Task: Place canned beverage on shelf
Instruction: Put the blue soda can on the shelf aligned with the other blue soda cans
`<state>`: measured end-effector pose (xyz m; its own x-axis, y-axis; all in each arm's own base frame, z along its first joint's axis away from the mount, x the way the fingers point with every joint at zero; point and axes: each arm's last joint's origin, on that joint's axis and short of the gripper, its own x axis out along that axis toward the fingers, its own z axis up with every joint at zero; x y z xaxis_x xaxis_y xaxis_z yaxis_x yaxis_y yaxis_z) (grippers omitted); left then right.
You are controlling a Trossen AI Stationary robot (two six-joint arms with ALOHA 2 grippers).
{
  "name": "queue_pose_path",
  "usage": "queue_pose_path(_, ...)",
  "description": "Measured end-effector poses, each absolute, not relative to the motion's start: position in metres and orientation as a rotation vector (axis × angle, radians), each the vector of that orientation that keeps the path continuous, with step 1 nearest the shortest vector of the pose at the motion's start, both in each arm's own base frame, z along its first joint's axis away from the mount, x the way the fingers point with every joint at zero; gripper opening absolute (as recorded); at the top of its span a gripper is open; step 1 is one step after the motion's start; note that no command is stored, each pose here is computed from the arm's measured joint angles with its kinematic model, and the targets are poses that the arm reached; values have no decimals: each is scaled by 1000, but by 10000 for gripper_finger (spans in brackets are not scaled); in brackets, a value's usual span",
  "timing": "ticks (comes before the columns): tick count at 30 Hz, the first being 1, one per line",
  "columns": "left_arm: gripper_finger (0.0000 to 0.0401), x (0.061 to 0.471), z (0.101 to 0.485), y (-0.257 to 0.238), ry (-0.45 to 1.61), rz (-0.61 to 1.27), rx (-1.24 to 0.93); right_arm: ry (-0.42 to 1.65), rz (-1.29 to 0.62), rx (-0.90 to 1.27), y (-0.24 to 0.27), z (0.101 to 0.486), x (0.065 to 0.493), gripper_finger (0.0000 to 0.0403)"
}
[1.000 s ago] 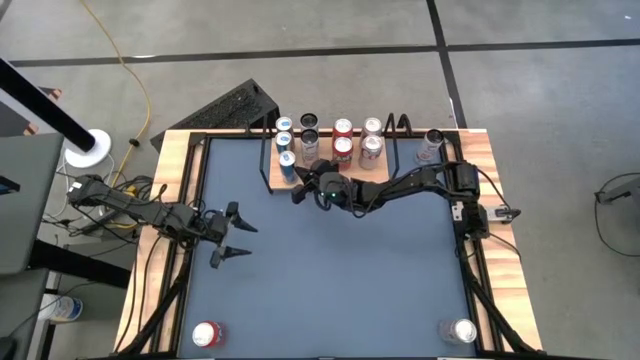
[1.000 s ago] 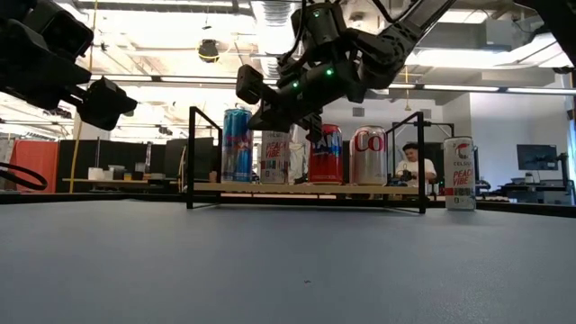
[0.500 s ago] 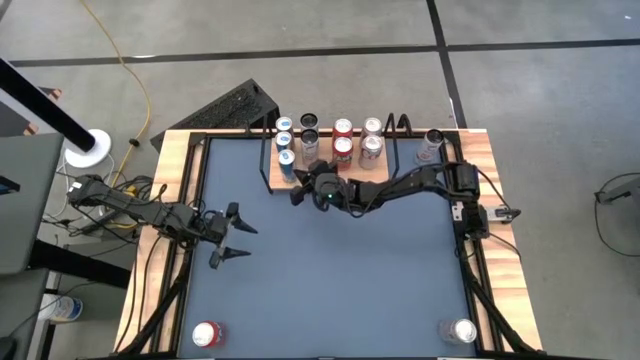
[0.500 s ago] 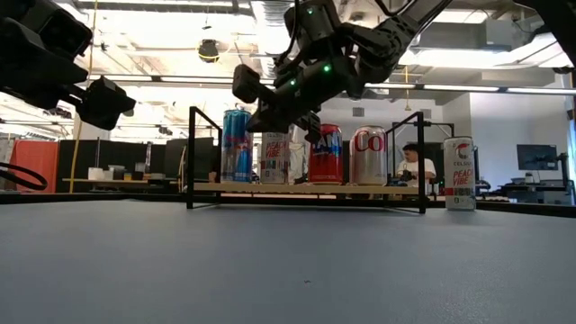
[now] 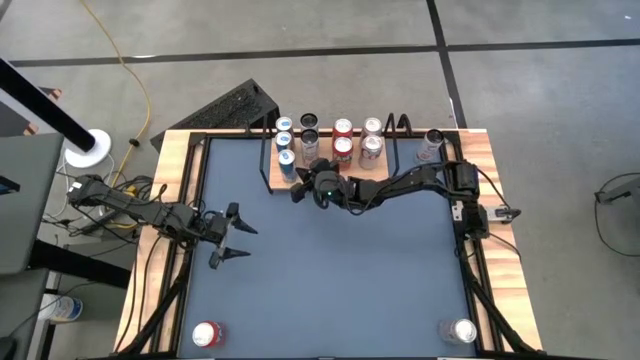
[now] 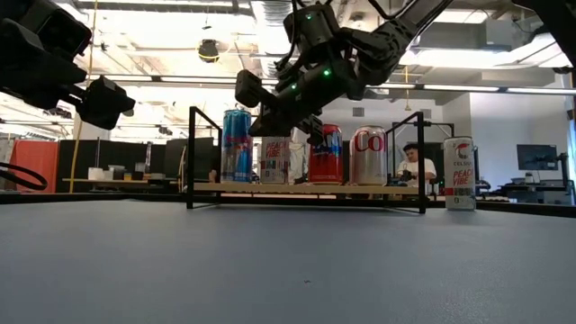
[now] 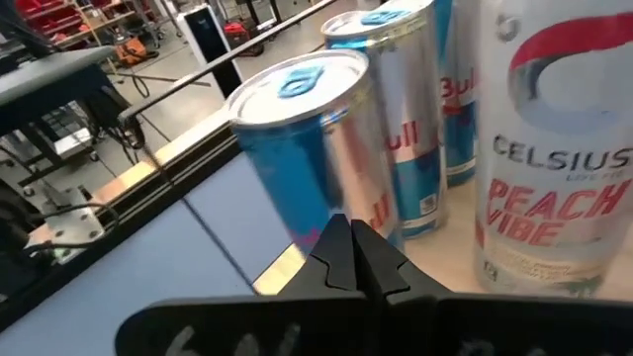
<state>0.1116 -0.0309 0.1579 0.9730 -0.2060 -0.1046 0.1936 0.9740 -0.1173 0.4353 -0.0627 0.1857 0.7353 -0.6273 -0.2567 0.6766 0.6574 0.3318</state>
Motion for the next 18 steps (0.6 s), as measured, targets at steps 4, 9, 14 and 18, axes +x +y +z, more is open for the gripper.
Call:
queue_pose_path(4, 302, 112, 158, -31, 116, -201, -107, 96, -732, 434, -63, 188, 436, 0)
queue_pose_path(9, 302, 112, 158, -31, 116, -200, -107, 151, -735, 421, -61, 184, 435, 0)
queue_pose_path(14, 302, 112, 158, -31, 117, -200, -111, 164, -738, 418, -62, 182, 434, 0)
queue_pose_path(18, 302, 112, 158, -31, 114, -199, -87, 142, -739, 424, -65, 184, 435, 0)
